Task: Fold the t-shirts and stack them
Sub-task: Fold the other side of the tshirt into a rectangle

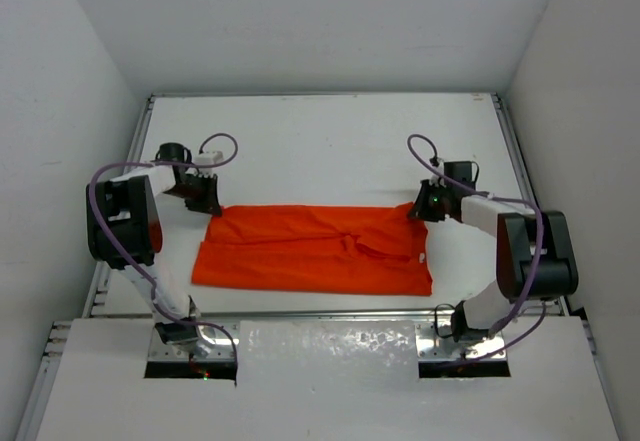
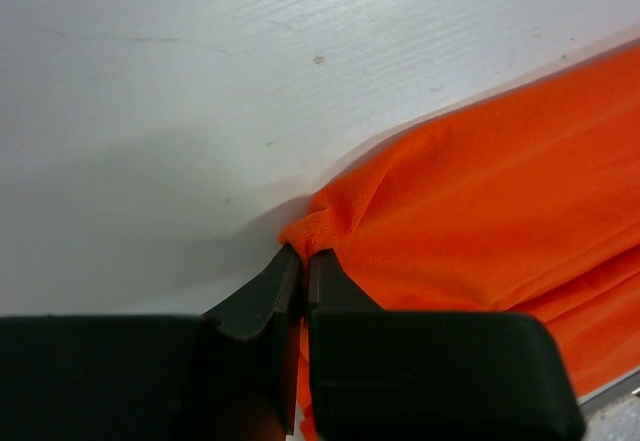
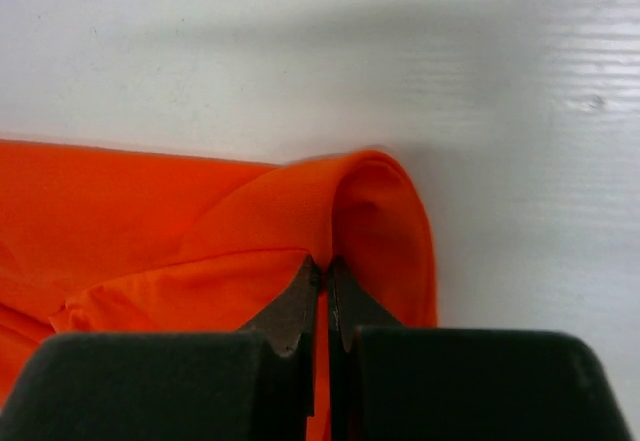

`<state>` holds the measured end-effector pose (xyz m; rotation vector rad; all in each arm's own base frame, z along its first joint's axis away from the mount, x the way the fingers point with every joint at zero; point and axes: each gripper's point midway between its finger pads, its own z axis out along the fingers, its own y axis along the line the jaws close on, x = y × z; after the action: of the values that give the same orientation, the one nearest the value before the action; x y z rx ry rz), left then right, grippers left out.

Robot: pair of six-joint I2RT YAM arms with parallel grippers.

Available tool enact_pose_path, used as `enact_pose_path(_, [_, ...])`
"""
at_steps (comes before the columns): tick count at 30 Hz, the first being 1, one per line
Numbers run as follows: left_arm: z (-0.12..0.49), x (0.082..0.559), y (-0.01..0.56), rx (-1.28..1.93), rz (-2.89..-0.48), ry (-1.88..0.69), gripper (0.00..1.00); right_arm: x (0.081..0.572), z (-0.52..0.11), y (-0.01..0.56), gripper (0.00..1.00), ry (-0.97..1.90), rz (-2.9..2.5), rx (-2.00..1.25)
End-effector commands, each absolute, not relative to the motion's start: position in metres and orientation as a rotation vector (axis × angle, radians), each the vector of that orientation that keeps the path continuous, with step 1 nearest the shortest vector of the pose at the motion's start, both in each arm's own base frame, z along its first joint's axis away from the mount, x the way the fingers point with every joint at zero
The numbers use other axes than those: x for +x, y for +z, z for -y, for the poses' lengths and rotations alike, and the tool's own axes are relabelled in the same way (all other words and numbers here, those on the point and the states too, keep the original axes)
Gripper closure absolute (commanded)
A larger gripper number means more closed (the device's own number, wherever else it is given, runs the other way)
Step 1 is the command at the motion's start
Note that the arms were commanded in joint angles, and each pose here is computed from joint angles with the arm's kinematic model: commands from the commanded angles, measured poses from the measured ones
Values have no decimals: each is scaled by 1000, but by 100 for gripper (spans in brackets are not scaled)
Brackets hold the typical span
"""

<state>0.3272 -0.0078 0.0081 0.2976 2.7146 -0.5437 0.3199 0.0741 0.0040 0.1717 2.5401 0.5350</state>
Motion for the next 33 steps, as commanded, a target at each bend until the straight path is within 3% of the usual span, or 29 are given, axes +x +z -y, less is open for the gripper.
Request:
enact_pose_path(1, [-10, 349, 22, 262, -2661, -401, 100, 328, -60, 23, 100, 457, -2461, 210])
enact_pose_path(13, [-15, 346, 23, 283, -2648, -350, 100, 322, -52, 17, 100, 457, -2463, 277])
enact_pose_path(15, [-10, 345, 23, 307, -2642, -389, 100, 323, -57, 12, 95, 495, -2481, 263])
enact_pose_path(17, [-8, 347, 25, 314, -2635, -410, 100, 330, -64, 15, 84, 538, -2482, 237])
enact_pose_path(19, [-5, 348, 23, 316, -2646, -440, 91, 330, -63, 11, 70, 531, -2506, 237])
enact_pose_path(20, [-6, 353, 27, 315, -2641, -438, 75, 334, -60, 14, 68, 507, -2502, 226])
enact_pose_path(21, [-6, 354, 27, 302, -2647, -443, 68, 332, -58, 15, 66, 491, -2511, 226])
enact_pose_path(22, [-6, 358, 29, 302, -2640, -440, 49, 333, -55, 18, 65, 469, -2507, 215])
enact_pose_path(23, [-8, 365, 36, 304, -2621, -432, 43, 338, -50, 23, 63, 427, -2499, 192])
enact_pose_path(25, [-9, 374, 46, 309, -2594, -425, 38, 337, -46, 31, 60, 395, -2507, 168])
enact_pose_path(30, [-14, 399, 95, 358, -2460, -348, 36, 340, -25, 62, 51, 234, -2488, 117])
enact_pose_path(33, [-16, 398, 123, 468, -2352, -264, 36, 328, -20, 76, 51, 168, -2476, 71])
